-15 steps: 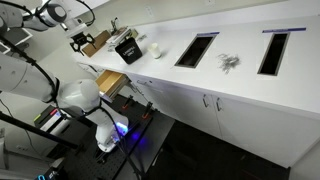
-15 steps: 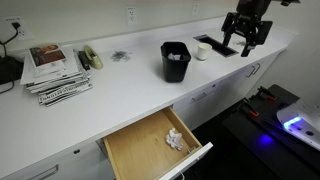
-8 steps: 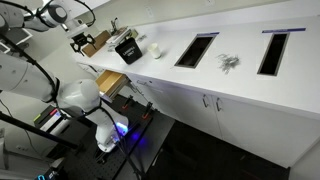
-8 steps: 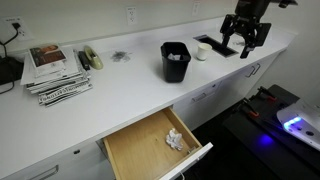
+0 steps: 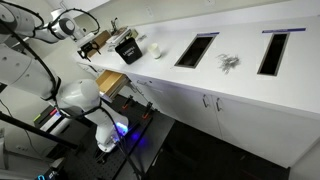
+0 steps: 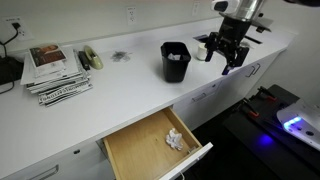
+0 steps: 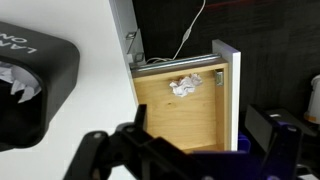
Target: Pick up the crumpled paper from the open drawer and put it on the table top
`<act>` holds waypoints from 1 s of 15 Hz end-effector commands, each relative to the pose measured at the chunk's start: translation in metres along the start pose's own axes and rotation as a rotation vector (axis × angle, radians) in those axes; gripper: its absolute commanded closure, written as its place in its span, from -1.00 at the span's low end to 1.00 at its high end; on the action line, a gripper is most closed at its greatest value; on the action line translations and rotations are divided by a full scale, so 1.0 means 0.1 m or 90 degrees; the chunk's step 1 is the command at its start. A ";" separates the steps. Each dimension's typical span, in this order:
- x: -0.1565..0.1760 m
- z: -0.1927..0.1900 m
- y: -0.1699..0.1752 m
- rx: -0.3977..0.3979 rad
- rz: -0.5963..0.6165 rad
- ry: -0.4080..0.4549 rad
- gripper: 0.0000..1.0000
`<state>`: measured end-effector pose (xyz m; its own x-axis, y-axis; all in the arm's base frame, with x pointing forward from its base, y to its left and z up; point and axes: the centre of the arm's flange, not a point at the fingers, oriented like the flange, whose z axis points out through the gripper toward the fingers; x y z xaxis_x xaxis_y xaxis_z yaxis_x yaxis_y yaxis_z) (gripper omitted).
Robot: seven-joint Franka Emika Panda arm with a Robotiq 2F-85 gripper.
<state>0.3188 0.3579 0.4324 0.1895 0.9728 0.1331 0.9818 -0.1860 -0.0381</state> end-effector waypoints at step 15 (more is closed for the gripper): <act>0.68 2.24 -0.17 0.015 -0.141 0.014 -1.00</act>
<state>0.3043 0.4325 0.2413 -0.0105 0.9865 0.1636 0.9991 0.0172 -0.0399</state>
